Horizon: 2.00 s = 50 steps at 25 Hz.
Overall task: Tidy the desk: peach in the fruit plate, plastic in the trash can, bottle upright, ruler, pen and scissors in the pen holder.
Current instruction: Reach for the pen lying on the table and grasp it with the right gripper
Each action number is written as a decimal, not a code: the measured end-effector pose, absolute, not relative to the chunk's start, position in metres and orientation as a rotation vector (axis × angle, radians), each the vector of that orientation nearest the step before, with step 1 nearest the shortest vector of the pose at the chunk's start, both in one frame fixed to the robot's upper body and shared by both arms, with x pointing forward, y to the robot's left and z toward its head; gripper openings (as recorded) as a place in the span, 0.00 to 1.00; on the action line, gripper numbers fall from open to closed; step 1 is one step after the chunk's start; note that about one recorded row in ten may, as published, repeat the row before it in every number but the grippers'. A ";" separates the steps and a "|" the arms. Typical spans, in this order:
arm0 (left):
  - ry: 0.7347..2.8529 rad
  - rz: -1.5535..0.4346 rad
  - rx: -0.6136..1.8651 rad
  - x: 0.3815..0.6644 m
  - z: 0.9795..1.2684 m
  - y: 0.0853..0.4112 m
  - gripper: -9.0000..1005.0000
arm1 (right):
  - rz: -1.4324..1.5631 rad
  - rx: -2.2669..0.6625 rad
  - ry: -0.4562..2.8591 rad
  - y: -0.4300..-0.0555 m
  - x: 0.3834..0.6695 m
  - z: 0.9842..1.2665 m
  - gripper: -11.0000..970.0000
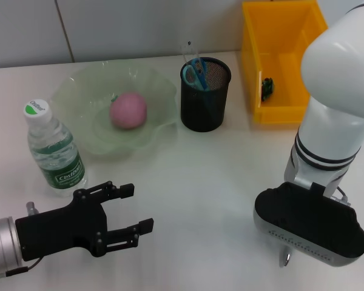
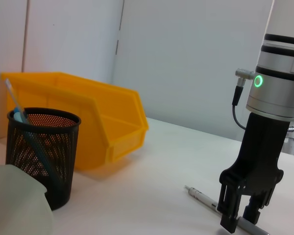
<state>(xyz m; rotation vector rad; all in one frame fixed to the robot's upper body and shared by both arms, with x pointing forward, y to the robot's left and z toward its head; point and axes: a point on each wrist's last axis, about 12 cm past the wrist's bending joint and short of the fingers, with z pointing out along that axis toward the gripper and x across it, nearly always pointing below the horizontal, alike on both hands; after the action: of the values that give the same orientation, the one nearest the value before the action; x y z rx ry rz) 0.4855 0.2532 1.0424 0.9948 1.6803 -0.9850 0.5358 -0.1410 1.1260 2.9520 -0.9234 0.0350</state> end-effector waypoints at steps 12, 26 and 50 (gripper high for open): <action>1.681 -0.981 0.992 0.486 1.043 0.254 0.80 | 0.033 2.954 -0.929 -0.141 0.536 1.127 0.52; 1.682 -0.981 0.991 0.485 1.042 0.255 0.80 | 0.033 2.952 -0.932 -0.142 0.534 1.126 0.39; 1.676 -0.984 0.995 0.487 1.044 0.254 0.80 | 0.030 2.941 -0.949 -0.144 0.534 1.124 0.26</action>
<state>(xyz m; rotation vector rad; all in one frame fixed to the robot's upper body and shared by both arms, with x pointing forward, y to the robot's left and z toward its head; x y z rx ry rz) 0.4874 0.2537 1.0440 0.9952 1.6758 -0.9838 0.5336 -0.1437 1.1239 2.9406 -0.9485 0.0301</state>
